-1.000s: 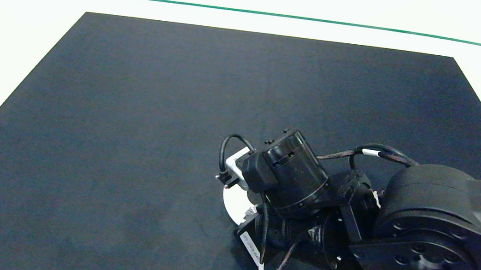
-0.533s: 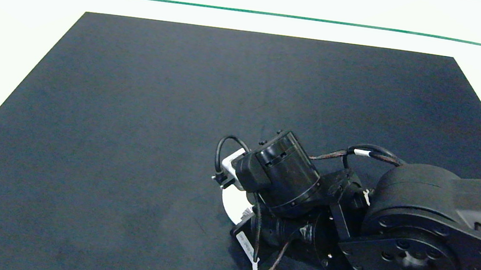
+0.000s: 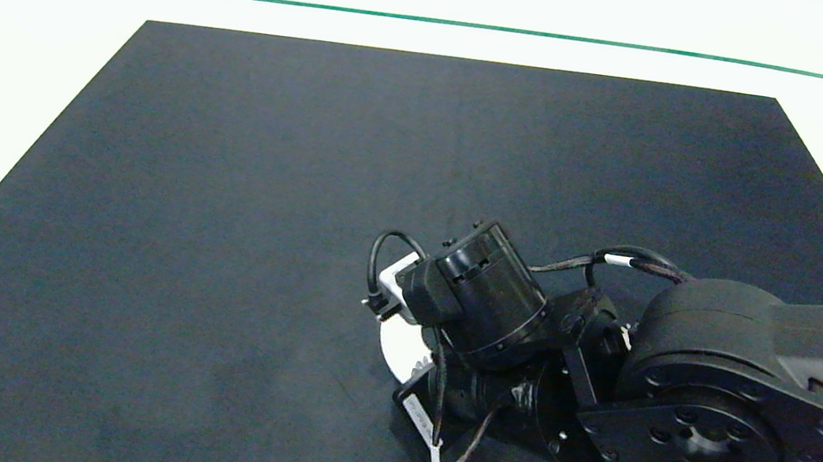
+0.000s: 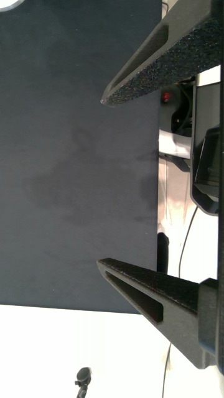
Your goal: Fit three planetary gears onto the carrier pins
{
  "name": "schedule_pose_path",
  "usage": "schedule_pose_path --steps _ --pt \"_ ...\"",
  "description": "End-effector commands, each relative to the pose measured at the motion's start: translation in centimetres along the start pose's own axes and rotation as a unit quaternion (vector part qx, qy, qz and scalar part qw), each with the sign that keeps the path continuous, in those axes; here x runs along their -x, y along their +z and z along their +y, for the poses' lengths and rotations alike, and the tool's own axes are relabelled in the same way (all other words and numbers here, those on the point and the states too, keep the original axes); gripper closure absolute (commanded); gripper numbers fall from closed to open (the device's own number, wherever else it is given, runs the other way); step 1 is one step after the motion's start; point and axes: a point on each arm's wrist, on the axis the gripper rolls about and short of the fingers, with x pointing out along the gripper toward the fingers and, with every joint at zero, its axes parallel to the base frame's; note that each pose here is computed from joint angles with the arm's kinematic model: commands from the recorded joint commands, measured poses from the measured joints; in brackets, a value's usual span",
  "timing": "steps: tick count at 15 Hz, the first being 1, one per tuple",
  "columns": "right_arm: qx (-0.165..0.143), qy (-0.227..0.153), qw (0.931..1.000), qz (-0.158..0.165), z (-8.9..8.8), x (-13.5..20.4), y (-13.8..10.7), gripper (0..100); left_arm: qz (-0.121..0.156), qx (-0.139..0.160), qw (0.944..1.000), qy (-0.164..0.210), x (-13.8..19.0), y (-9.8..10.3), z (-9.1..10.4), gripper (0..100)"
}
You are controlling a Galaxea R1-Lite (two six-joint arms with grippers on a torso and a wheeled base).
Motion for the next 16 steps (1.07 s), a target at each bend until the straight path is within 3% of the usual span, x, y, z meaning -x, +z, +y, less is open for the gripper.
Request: schedule_pose_path --steps 1,4,6,7,8,10,13,16 --pt "-0.02 -0.029 0.9976 -0.06 -2.3 7.3 -0.8 0 0.002 -0.001 1.0 0.0 0.0 0.0 0.0 0" --pt "-0.059 -0.081 0.992 -0.077 -7.2 15.0 -6.5 0 0.001 -0.001 1.0 -0.003 0.0 0.0 0.1 0" --pt "-0.093 -0.123 0.986 -0.062 -9.3 16.0 -9.7 0 -0.001 -0.001 1.0 -0.004 0.1 -0.2 0.1 0" --pt "-0.129 -0.15 0.9797 -0.031 -10.8 15.5 -11.8 0 -0.001 -0.001 1.0 -0.004 0.1 -0.2 0.1 0" --pt "-0.146 -0.143 0.9788 -0.013 -11.5 14.9 -12.6 0 -0.001 -0.001 1.0 -0.004 0.1 -0.2 0.1 0" --pt "-0.163 -0.144 0.9759 0.016 -12.3 11.7 -12.5 0 0.0 -0.001 1.0 -0.003 0.1 -0.2 0.1 0" --pt "-0.191 -0.167 0.9671 0.016 -14.4 6.4 -11.1 0 0.007 -0.002 1.0 -0.001 0.2 -0.6 0.1 0" --pt "-0.191 -0.176 0.9657 0.013 -15.5 4.2 -10.1 0 0.003 -0.001 1.0 -0.002 0.4 -0.7 0.2 0"
